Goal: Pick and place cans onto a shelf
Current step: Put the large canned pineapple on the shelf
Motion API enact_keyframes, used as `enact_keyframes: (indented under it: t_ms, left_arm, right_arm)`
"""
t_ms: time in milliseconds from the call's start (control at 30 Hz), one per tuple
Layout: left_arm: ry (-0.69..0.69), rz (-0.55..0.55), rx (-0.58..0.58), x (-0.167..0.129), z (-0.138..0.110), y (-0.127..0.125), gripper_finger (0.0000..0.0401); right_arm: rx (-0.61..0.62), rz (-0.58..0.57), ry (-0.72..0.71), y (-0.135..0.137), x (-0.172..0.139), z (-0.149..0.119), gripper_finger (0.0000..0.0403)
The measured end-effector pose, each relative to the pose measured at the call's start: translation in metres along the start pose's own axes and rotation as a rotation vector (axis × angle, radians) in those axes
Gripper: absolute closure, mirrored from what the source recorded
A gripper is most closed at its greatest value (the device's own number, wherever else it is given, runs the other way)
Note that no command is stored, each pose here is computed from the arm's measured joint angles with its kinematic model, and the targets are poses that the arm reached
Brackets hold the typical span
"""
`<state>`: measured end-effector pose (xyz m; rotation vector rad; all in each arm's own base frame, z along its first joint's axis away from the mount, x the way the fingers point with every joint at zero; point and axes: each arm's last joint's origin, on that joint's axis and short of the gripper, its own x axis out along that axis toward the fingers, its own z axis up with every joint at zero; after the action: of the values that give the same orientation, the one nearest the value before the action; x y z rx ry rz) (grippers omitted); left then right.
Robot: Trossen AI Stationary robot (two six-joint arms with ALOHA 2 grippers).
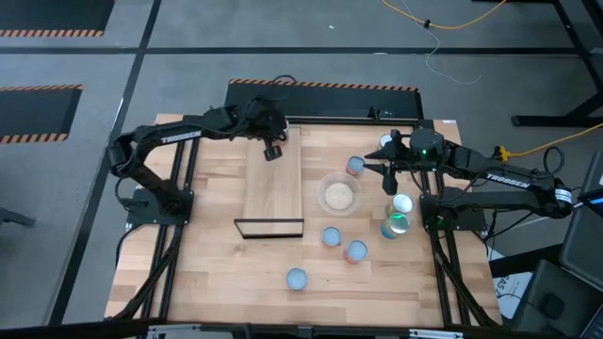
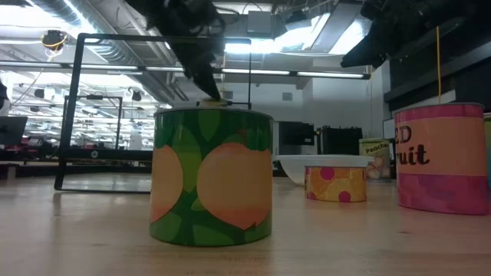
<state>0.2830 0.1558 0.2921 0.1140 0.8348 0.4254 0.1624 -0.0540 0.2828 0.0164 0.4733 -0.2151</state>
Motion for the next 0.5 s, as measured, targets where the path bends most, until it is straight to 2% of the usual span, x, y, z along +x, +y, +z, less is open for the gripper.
enact_keyframes:
  t_ms: [300, 500]
  left_arm:
    - [-0.015, -0.102, 0.093, -0.049, -0.014, 0.019, 0.0401]
    - [-0.036, -0.207, 0.121, -0.049, -0.034, 0.03, 0.0401]
  right_arm:
    - [0.0, 0.0, 0.0, 0.0, 0.0, 0.0, 0.0271]
    - [0.001, 0.0, 0.0, 0.0, 0.0, 0.0, 0.0271]
